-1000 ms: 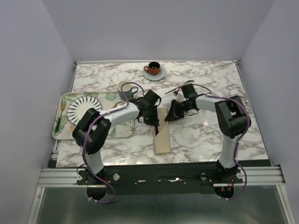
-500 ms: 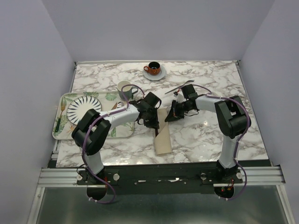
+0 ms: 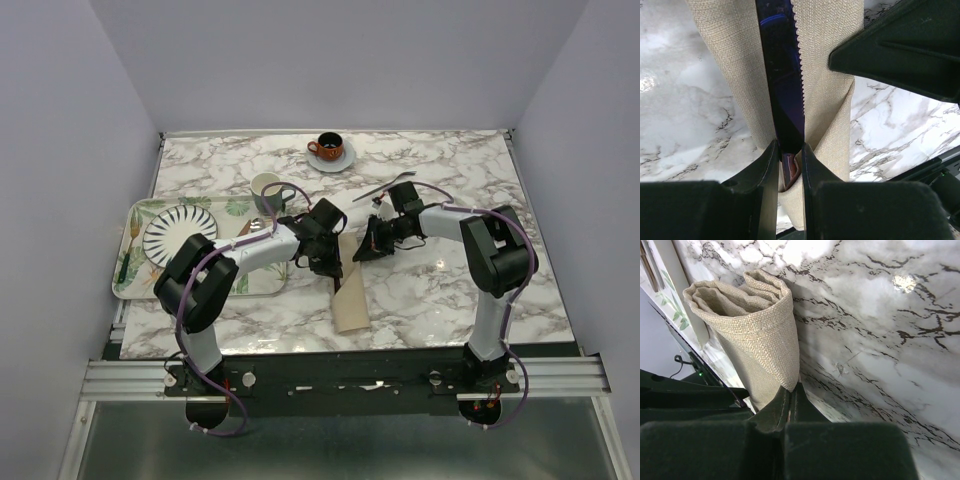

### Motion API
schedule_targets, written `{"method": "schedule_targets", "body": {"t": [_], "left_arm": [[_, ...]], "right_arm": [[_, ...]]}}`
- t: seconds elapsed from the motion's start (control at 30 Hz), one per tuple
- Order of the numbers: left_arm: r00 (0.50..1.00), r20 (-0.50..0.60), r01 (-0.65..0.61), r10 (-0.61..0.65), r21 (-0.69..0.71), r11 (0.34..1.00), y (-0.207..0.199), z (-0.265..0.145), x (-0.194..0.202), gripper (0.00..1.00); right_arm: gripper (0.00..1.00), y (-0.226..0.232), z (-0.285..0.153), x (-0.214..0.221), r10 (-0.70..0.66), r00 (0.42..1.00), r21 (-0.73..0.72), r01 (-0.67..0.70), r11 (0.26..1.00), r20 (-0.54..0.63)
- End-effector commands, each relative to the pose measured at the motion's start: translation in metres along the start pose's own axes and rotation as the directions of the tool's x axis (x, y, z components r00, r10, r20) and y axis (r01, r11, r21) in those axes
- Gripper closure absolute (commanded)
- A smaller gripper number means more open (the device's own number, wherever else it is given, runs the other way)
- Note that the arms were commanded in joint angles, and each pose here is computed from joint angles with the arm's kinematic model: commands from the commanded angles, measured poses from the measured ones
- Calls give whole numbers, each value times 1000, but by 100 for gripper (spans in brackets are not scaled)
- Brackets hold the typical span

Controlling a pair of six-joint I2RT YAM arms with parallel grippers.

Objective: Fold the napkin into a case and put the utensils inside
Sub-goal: Insert the knife into the folded napkin.

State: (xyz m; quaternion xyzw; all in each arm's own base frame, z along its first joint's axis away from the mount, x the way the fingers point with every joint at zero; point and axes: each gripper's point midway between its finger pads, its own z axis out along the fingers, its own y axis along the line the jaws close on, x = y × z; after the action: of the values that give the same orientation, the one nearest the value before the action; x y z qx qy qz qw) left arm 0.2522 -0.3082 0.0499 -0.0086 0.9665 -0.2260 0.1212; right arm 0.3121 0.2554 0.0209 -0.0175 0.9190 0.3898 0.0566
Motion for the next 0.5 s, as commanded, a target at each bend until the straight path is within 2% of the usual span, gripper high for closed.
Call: {"method": "schedule_targets", "body": {"t": [0.0, 0.1, 0.13, 0.47], "left_arm": [[998, -60, 10, -10, -1, 1000, 1, 1, 16, 87], [999, -54, 5, -5, 0, 1000, 0, -1, 14, 79], [999, -46, 4, -4, -1, 1000, -1, -1, 12, 74], [999, -33, -3, 2, -4, 1000, -1, -3, 6, 65]], "right_arm": [[99, -9, -3, -6, -5, 999, 56, 2, 998, 48], [99, -9, -4, -5, -7, 999, 54, 5, 999, 48], [99, -9, -4, -5, -9, 999, 54, 7, 999, 46], [99, -6, -5, -2, -15, 999, 38, 14, 999, 44]]}}
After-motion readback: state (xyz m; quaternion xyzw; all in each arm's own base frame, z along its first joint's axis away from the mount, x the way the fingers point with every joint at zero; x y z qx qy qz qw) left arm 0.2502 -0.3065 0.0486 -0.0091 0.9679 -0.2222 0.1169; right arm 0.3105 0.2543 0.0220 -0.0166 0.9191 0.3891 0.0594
